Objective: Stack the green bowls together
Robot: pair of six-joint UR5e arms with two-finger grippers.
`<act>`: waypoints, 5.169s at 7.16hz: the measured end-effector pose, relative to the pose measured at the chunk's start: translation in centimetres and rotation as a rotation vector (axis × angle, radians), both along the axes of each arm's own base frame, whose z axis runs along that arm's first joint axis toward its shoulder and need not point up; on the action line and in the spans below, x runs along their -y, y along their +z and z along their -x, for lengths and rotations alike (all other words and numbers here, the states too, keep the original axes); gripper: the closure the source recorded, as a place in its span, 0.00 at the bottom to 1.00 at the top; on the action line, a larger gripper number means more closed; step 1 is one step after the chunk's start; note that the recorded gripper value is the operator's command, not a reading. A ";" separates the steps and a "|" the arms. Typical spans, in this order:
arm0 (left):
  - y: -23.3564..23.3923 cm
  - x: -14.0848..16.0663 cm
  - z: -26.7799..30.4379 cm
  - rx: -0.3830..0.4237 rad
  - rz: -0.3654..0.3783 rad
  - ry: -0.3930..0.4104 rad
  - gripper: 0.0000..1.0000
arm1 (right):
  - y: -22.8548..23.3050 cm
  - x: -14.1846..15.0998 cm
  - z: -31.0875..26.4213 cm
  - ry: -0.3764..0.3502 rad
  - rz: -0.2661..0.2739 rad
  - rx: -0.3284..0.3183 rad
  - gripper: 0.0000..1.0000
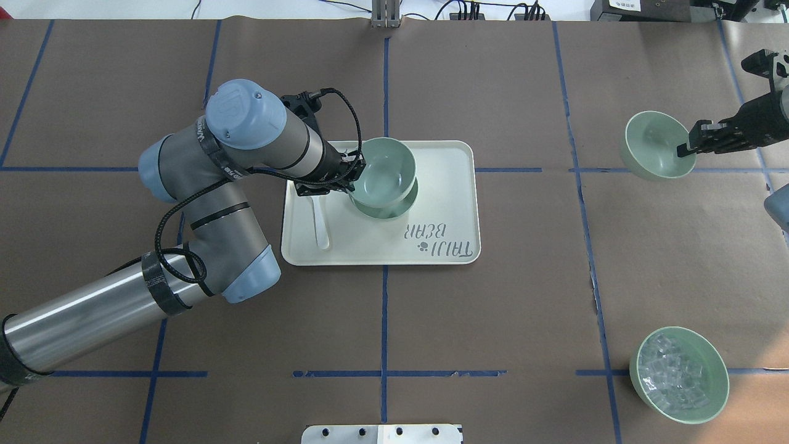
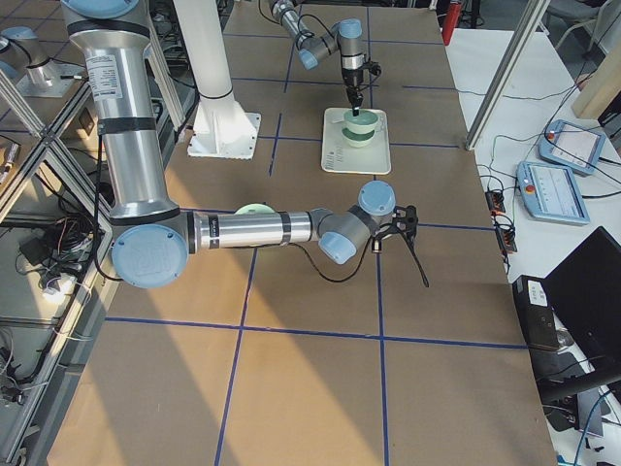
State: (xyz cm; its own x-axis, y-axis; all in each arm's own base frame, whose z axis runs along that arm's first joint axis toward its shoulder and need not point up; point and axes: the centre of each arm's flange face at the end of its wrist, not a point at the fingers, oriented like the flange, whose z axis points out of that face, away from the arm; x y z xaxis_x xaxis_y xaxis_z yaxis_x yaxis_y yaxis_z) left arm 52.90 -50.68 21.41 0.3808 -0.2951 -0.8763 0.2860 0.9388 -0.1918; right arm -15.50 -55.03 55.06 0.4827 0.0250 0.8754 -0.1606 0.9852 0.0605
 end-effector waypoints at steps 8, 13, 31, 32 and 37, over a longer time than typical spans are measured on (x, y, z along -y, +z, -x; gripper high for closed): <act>-0.3 3.5 5.8 0.055 -0.011 0.030 0.00 | -9.3 2.6 2.8 0.025 0.040 0.090 1.00; 2.3 2.7 19.8 0.205 -0.138 0.046 0.00 | -27.2 -0.1 16.1 -0.055 0.067 0.064 1.00; 13.8 5.0 34.1 0.414 -0.316 0.122 0.00 | -34.9 -2.7 35.8 0.036 0.000 -0.029 0.00; 13.9 5.0 34.1 0.414 -0.315 0.122 0.00 | -35.1 -2.3 35.2 0.038 -0.001 -0.025 0.00; 16.3 5.3 40.4 0.429 -0.332 0.153 0.00 | -29.1 1.9 14.1 -0.047 0.015 -0.096 0.00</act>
State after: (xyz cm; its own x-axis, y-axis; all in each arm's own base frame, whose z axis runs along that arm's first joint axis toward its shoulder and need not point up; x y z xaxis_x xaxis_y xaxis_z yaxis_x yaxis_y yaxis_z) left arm 12.48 -55.97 37.70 0.7406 0.0571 -0.6696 0.1286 0.9659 0.2246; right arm -29.57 -56.97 25.96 0.5655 0.0128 0.8246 -0.1080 0.9924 0.0586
